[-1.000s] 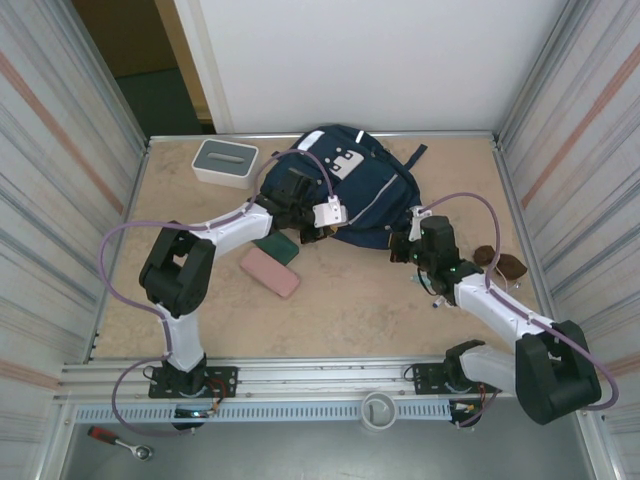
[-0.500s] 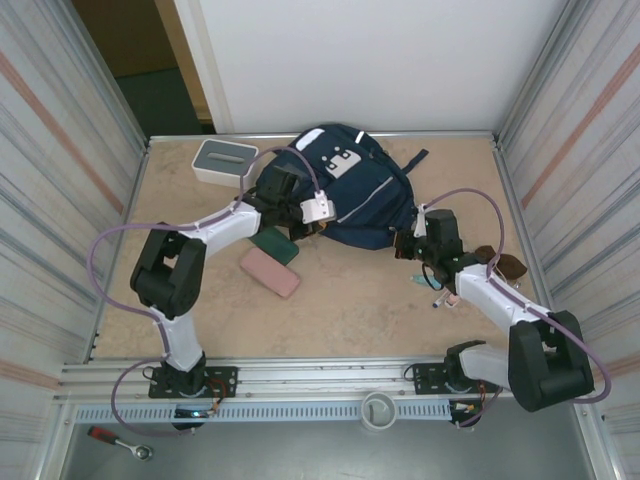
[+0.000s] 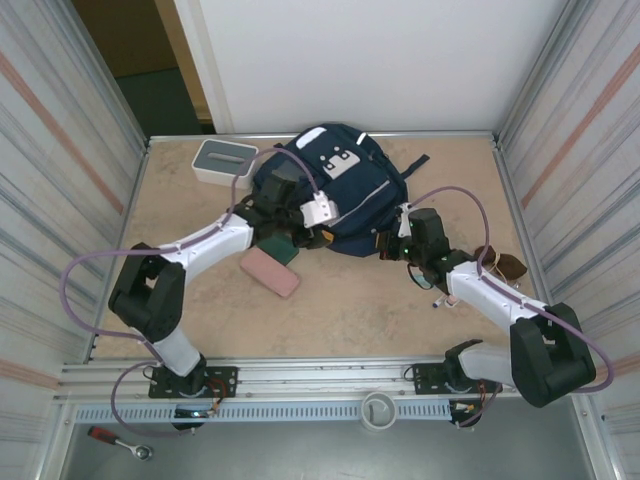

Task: Pack books, pencil case, and school supplies into a backpack

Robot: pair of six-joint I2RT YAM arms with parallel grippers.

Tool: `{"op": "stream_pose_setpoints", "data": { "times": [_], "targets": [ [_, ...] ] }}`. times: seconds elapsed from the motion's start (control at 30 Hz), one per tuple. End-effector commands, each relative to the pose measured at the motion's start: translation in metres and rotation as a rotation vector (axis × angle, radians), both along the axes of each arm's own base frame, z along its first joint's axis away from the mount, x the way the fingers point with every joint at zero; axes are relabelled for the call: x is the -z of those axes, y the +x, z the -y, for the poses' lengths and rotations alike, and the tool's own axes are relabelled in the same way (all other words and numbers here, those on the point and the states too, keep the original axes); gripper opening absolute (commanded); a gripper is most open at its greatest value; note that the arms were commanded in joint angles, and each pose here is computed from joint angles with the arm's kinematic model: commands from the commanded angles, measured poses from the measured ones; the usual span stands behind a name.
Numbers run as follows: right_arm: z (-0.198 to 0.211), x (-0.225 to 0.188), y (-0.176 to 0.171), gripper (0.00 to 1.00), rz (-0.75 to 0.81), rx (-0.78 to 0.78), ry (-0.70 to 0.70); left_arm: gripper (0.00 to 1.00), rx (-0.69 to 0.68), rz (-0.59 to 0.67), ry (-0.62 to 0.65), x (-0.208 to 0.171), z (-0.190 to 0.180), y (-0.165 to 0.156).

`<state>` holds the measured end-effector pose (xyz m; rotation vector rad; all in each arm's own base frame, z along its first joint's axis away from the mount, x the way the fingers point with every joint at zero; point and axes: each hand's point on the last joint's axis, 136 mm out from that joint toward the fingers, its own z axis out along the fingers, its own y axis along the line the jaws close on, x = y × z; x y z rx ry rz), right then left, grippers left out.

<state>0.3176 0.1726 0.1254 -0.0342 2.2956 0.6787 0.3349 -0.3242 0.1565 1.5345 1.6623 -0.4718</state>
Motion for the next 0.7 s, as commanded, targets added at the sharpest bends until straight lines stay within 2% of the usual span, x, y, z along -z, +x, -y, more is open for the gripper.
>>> {"op": "stream_pose_setpoints", "data": {
  "times": [0.0, 0.13, 0.3, 0.4, 0.53, 0.67],
  "targets": [
    [-0.024, -0.045, 0.007, 0.0, 0.087, -0.04, 0.117, 0.62, 0.005, -0.024, 0.011, 0.013, 0.017, -0.005],
    [-0.036, -0.057, 0.001, 0.0, 0.106, -0.067, 0.145, 0.61, 0.016, -0.035, 0.043, 0.025, 0.033, 0.002],
    [-0.039, -0.059, -0.001, 0.0, 0.108, -0.067, 0.166, 0.5, 0.05, -0.065, 0.043, 0.035, 0.043, 0.0],
    [-0.036, -0.054, 0.0, 0.0, 0.105, -0.057, 0.137, 0.35, 0.044, -0.076, 0.073, 0.046, 0.039, 0.002],
    [-0.016, -0.037, 0.005, 0.0, 0.088, 0.004, 0.006, 0.11, 0.034, -0.101, 0.065, 0.041, 0.029, 0.005],
    [0.012, -0.02, 0.013, 0.0, 0.07, 0.109, -0.147, 0.01, 0.045, -0.081, 0.009, 0.023, 0.019, 0.003]
  ]
}}
